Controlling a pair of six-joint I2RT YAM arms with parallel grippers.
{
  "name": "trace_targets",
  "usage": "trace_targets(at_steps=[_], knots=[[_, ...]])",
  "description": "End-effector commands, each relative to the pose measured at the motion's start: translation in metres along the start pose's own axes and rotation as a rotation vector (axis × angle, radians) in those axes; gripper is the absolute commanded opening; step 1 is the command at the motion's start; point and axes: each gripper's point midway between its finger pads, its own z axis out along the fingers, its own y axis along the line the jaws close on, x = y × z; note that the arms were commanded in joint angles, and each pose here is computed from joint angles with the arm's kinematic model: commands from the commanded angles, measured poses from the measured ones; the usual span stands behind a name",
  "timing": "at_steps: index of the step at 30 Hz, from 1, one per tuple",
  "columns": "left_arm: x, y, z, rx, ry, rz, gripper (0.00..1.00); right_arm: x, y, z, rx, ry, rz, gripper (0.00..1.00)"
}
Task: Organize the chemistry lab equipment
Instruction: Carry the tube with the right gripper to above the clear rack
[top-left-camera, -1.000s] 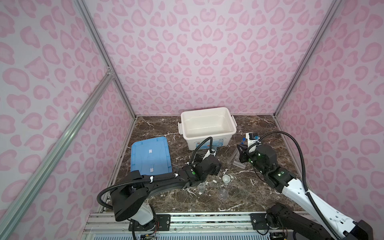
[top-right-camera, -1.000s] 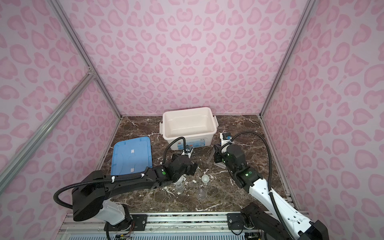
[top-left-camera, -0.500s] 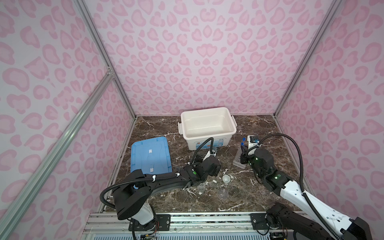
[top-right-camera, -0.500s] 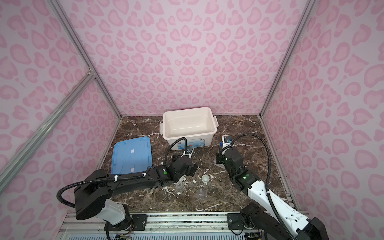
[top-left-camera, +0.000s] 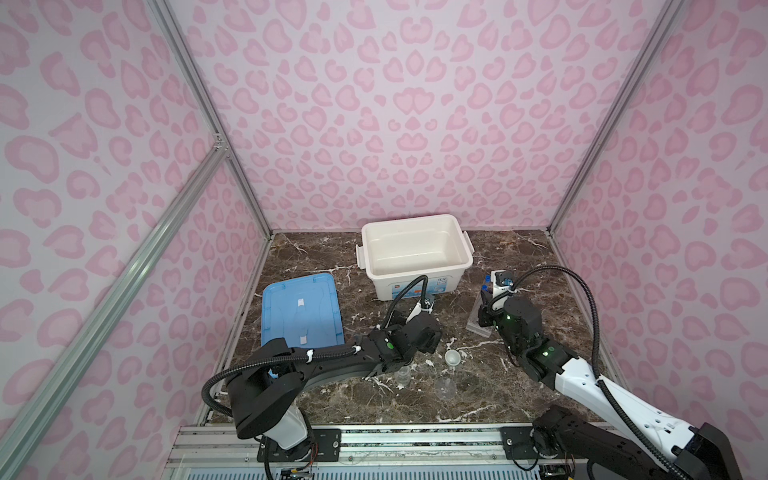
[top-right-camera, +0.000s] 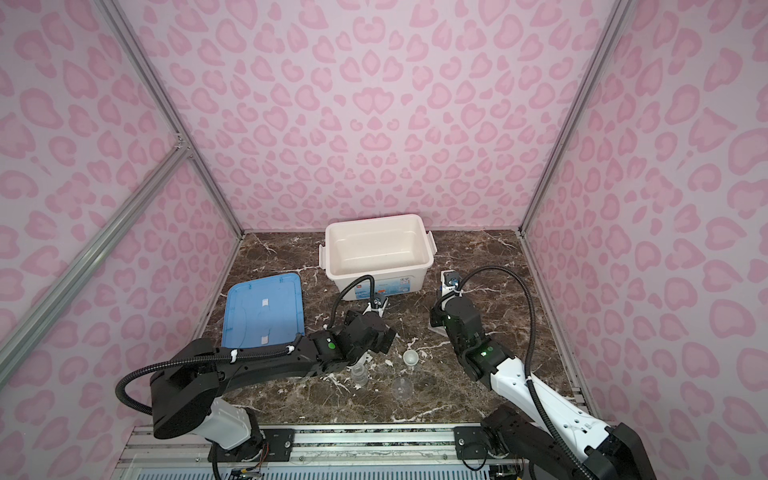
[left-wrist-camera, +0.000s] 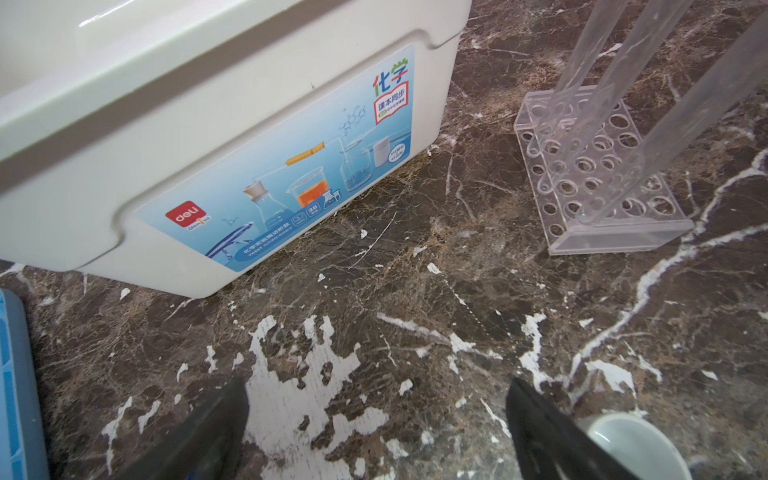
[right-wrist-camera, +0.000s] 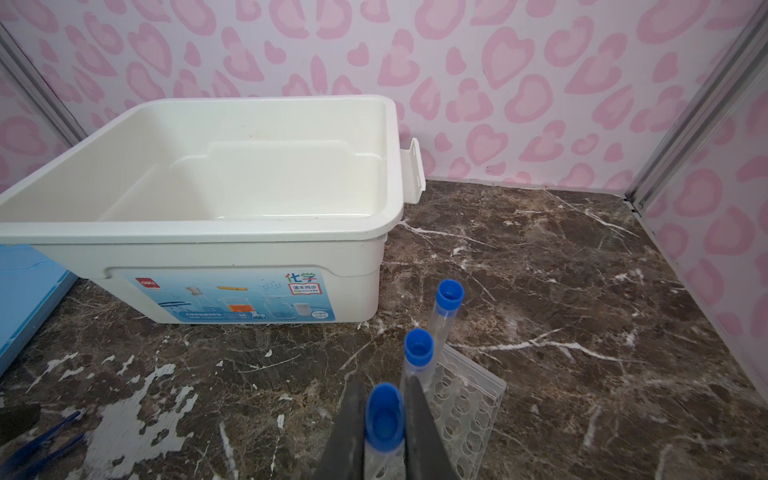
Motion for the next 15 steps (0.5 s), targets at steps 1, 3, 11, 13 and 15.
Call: trace_targets(at_steps=[1,3,11,13,15], knots=[[-0.0048,-0.0007,0.0006,-0.002,-0.012,-0.012,0.98,-0.0042,-0.0022,0.0005,0.017,-0.019,-0.012,0.10],[-0.0047,-0.0010,0.0011,-0.002,-0.012,-0.011,0.98,-0.0032,-0.0018,0.0004,0.018,-0.019,-0.017,0.10],[-0.0035,-0.0010,0.0011,-0.001,-0.009,-0.013,0.98,-0.0011,-0.0043,0.0020,0.040,-0.023,-0.041,0.10],[-0.0030,-0.0007,0.0013,-0.003,-0.008,-0.013,0.98,0.0000,-0.0039,0.0027,0.039,-0.023,-0.044,0.10],[-0.0030,-0.0008,0.0015,-0.003,-0.008,-0.013,0.98,0.0016,-0.0036,0.0038,0.039,-0.022,-0.045,0.10]])
